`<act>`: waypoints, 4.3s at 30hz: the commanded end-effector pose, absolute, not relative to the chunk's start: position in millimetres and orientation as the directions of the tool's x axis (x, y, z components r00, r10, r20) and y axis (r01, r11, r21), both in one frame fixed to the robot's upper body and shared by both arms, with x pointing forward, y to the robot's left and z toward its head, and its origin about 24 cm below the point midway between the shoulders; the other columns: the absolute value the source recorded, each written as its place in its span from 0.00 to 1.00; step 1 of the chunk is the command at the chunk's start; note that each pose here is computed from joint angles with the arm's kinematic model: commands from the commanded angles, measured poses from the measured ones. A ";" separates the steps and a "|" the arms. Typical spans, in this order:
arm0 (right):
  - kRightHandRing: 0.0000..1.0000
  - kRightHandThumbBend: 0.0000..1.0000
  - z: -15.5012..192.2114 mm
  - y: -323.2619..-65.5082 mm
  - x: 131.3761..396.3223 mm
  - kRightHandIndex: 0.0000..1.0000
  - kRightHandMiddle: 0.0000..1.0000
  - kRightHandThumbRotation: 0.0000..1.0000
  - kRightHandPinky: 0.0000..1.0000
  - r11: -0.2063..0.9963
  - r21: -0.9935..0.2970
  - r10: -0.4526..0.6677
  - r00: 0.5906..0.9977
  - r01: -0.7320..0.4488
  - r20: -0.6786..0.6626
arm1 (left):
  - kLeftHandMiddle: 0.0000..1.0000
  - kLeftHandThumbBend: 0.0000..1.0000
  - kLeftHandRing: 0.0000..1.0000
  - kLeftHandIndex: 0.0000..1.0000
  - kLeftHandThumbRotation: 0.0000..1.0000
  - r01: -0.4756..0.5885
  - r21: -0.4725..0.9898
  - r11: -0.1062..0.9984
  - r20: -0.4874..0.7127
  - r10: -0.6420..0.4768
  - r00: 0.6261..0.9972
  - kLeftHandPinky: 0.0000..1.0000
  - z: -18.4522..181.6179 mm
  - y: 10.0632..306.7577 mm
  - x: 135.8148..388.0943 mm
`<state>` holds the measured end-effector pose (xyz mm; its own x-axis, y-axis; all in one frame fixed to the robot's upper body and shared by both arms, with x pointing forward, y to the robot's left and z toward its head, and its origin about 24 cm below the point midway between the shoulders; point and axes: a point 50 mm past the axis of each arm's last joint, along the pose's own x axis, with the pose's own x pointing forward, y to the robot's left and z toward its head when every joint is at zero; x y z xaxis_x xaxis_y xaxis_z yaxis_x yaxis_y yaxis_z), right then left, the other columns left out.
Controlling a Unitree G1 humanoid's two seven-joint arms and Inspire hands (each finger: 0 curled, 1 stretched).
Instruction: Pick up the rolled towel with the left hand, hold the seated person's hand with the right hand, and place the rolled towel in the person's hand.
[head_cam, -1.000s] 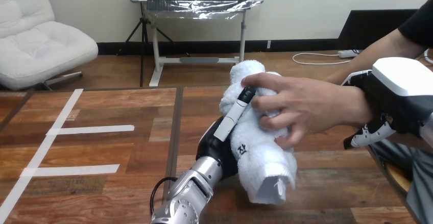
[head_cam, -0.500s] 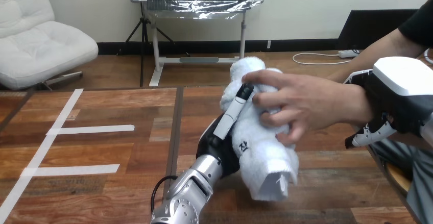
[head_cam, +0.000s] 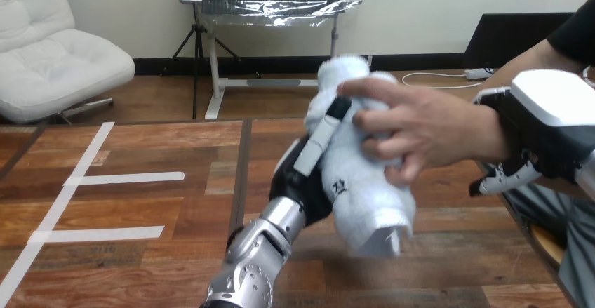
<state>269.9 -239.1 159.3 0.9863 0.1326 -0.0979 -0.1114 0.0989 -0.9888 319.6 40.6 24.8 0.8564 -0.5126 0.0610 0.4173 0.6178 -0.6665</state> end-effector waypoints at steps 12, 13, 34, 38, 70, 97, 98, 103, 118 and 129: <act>0.77 0.85 169.6 -214.2 255.9 0.72 0.80 0.00 0.67 0.247 -0.968 0.223 0.970 0.041 0.098 | 0.83 0.75 0.76 0.86 0.43 0.618 -0.513 0.596 0.318 -0.537 0.782 0.69 68.1 44.1 311.9; 0.77 0.84 169.6 -213.8 255.4 0.72 0.80 0.00 0.67 0.253 -0.966 0.224 0.969 0.047 0.105 | 0.83 0.75 0.76 0.86 0.42 0.614 -0.514 0.599 0.316 -0.534 0.784 0.70 67.3 45.8 311.2; 0.79 0.68 158.1 -191.0 241.8 0.71 0.81 0.00 0.65 0.467 -0.838 0.167 0.903 0.282 0.397 | 0.83 0.73 0.75 0.86 0.43 0.536 -0.488 0.689 0.313 -0.435 0.844 0.66 51.4 88.8 289.9; 0.80 0.65 155.3 -187.2 240.5 0.71 0.82 0.00 0.64 0.500 -0.807 0.146 0.888 0.315 0.437 | 0.83 0.72 0.75 0.87 0.43 0.521 -0.489 0.700 0.315 -0.415 0.854 0.66 50.2 93.5 286.7; 0.89 0.36 136.3 -169.3 228.1 0.80 0.92 0.00 0.67 0.624 -0.695 0.116 0.837 0.357 0.534 | 0.84 0.71 0.79 0.90 0.41 0.418 -0.481 0.770 0.345 -0.271 0.898 0.72 46.3 115.1 266.7; 0.93 0.35 132.3 -166.1 216.7 0.83 0.96 0.00 0.75 0.664 -0.690 0.126 0.867 0.287 0.482 | 0.85 0.63 0.79 0.92 0.44 0.358 -0.470 0.807 0.376 -0.184 0.908 0.73 46.0 122.2 252.1; 0.93 0.35 132.2 -166.0 216.5 0.83 0.96 0.00 0.75 0.667 -0.690 0.128 0.869 0.282 0.479 | 0.85 0.63 0.80 0.92 0.43 0.355 -0.482 0.801 0.375 -0.178 0.910 0.73 45.8 122.2 251.4; 0.94 0.36 132.4 -165.3 215.4 0.83 0.97 0.00 0.77 0.682 -0.683 0.133 0.874 0.262 0.467 | 0.85 0.63 0.80 0.91 0.41 0.351 -0.503 0.790 0.379 -0.164 0.911 0.74 45.7 122.4 249.3; 0.97 0.36 134.0 -159.3 211.5 0.85 0.98 0.00 0.95 0.736 -0.647 0.177 0.865 0.200 0.469 | 0.84 0.58 0.79 0.91 0.41 0.329 -0.523 0.786 0.394 -0.120 0.911 0.74 46.3 122.9 242.4; 0.98 0.26 132.5 -152.1 206.7 0.88 1.00 0.00 1.00 0.779 -0.598 0.175 0.851 0.187 0.495 | 0.85 0.52 0.79 0.92 0.42 0.301 -0.499 0.812 0.411 -0.084 0.908 0.75 47.9 123.8 233.7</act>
<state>209.6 -158.6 118.9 0.8923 0.1815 0.4133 0.1503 0.7438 -0.6513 233.6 140.9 28.8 0.9389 -0.1423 0.3135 0.2817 0.8412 -0.4616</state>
